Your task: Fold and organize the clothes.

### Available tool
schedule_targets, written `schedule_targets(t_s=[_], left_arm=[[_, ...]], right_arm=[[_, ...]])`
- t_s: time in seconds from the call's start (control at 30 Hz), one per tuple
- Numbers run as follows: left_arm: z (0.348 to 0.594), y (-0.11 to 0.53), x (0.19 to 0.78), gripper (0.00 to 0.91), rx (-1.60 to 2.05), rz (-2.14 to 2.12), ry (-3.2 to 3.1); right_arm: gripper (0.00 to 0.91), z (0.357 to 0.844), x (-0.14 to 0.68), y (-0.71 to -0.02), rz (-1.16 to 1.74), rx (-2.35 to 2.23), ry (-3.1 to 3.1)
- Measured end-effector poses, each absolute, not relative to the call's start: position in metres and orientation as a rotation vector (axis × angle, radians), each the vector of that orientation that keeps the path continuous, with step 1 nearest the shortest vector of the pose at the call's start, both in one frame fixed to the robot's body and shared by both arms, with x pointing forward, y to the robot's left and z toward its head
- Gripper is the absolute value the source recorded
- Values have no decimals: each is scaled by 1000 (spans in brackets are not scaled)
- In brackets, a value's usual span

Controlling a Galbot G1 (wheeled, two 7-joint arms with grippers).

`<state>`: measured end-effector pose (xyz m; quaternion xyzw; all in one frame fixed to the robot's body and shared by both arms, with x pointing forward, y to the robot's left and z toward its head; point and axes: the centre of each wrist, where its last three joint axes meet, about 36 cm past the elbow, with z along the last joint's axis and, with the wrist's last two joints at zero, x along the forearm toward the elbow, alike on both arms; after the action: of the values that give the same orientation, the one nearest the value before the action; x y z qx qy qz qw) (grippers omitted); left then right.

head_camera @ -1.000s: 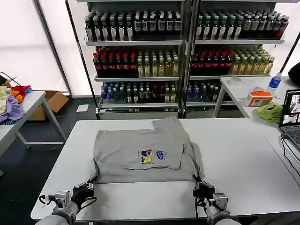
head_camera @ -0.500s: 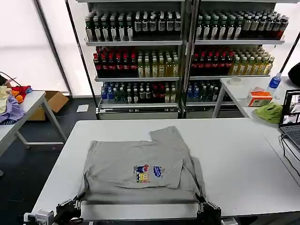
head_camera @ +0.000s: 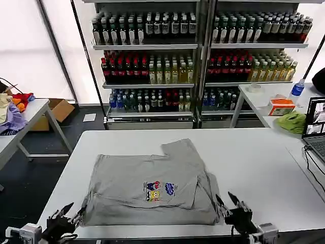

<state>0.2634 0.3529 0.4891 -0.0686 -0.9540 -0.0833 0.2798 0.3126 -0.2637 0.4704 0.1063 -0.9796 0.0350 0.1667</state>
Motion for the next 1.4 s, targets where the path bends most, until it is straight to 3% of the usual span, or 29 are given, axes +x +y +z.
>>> schedule_targets(t_s=[0.27, 0.77, 1.23, 1.27, 1.3, 1.33, 1.37, 1.4], left_arm=[[484, 376, 329, 907, -307, -272, -2585], [444, 398, 468, 907, -435, -201, -2530], [428, 412, 534, 907, -397, -170, -2479], [428, 412, 535, 907, -395, -168, -2479], [427, 412, 537, 907, -393, -165, -2478], [426, 412, 538, 836, -392, -162, -2476], [425, 413, 539, 524, -390, -159, -2473], [423, 414, 540, 333, -387, -157, -2470]], right_arm=[[907, 456, 417, -256, 185, 395, -2791], [907, 436, 591, -231, 217, 534, -2624], [907, 417, 650, -208, 185, 524, -2503], [816, 417, 651, -207, 185, 527, -2498], [312, 416, 652, -206, 187, 531, -2493], [222, 415, 652, -206, 190, 534, -2488], [60, 415, 653, -206, 191, 538, -2484], [0, 415, 653, -206, 194, 540, -2482]])
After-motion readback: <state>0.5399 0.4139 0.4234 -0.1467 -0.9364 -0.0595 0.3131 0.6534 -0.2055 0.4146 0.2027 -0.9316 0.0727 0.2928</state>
